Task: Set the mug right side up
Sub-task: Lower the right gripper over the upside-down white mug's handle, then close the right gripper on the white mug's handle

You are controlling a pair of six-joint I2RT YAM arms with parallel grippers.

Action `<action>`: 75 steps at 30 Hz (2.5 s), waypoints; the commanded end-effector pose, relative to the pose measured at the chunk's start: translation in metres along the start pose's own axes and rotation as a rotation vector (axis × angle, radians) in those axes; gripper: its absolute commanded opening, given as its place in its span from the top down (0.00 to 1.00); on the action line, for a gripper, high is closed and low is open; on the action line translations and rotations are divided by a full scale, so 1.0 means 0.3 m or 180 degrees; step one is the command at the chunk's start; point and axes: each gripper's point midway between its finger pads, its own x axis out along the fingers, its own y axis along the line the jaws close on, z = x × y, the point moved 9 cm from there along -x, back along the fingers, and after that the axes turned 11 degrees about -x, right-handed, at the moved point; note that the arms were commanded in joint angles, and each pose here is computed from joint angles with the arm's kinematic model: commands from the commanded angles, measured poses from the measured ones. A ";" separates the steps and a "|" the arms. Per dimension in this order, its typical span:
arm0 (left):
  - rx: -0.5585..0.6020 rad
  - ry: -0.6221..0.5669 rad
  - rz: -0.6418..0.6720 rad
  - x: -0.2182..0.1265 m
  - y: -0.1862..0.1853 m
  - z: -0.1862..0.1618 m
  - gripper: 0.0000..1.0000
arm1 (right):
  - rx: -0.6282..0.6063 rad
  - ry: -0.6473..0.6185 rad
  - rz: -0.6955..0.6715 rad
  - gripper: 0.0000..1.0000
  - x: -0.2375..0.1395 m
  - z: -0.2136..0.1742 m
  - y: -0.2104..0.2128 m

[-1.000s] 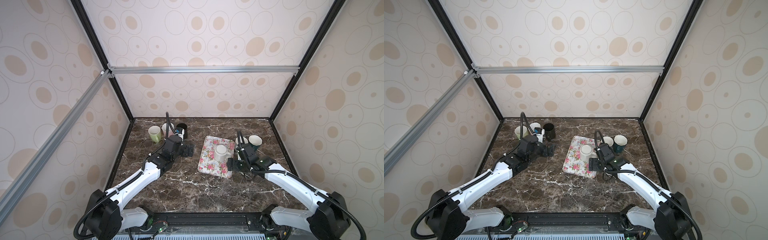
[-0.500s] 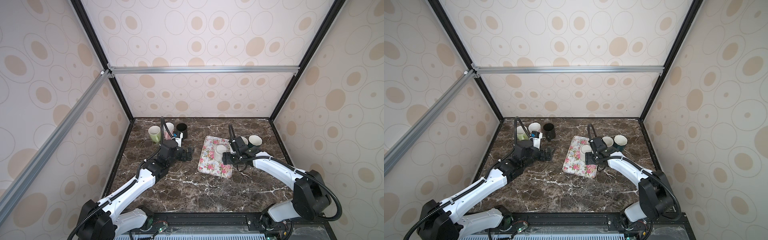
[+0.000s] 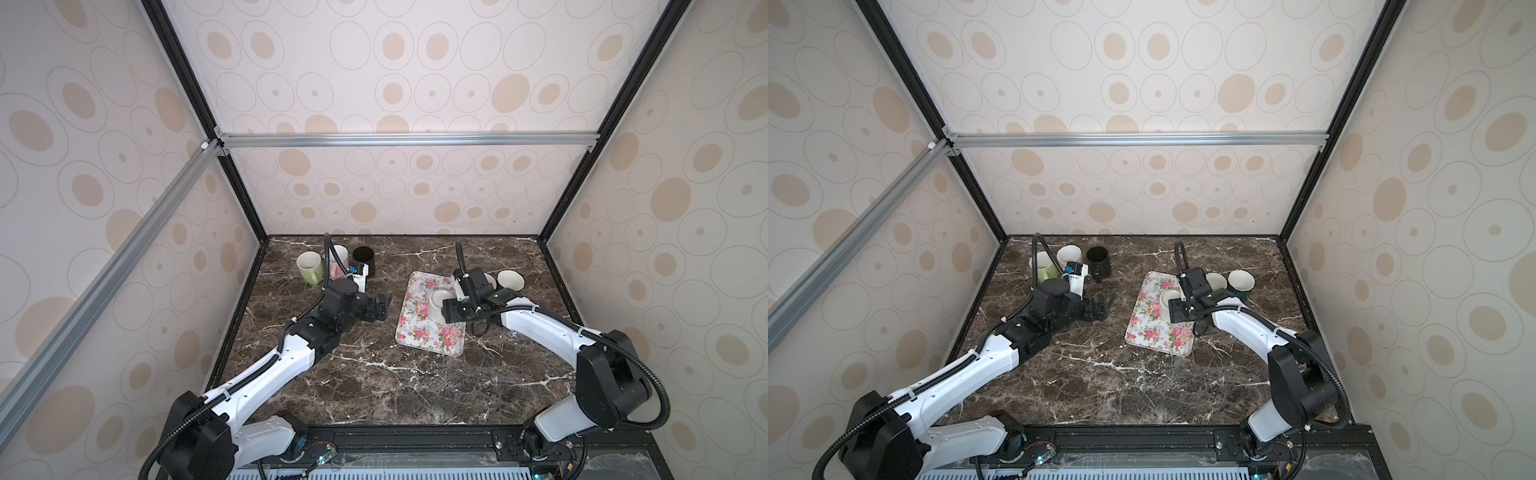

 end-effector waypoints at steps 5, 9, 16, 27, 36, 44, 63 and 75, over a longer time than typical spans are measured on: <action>-0.0062 -0.0050 -0.0092 0.009 -0.024 0.025 0.02 | -0.0192 -0.0081 0.0050 0.32 0.016 0.048 0.002; -0.0063 -0.0056 -0.0073 0.012 -0.025 0.029 0.02 | -0.0258 -0.0053 0.0061 0.31 0.033 0.044 -0.001; -0.0081 -0.0033 -0.0066 0.023 -0.028 0.033 0.02 | -0.0438 -0.0085 -0.0001 0.23 0.032 0.047 -0.009; -0.0117 0.0024 -0.0088 0.048 -0.034 0.032 0.02 | -0.0384 -0.0080 0.0209 0.22 0.080 0.049 -0.049; -0.0128 0.0056 -0.0084 0.068 -0.034 0.029 0.02 | -0.0302 -0.0069 0.0554 0.25 0.080 0.038 -0.023; -0.0128 0.0071 -0.0092 0.071 -0.035 0.026 0.02 | -0.0127 -0.0046 0.0699 0.28 0.067 0.022 -0.011; -0.0157 0.0061 -0.0092 0.065 -0.031 0.024 0.02 | -0.0359 0.0236 0.0309 0.45 0.045 0.014 -0.004; -0.0137 0.0080 -0.0062 0.071 -0.027 0.018 0.02 | -0.0597 0.0399 0.0206 0.66 0.076 0.053 0.018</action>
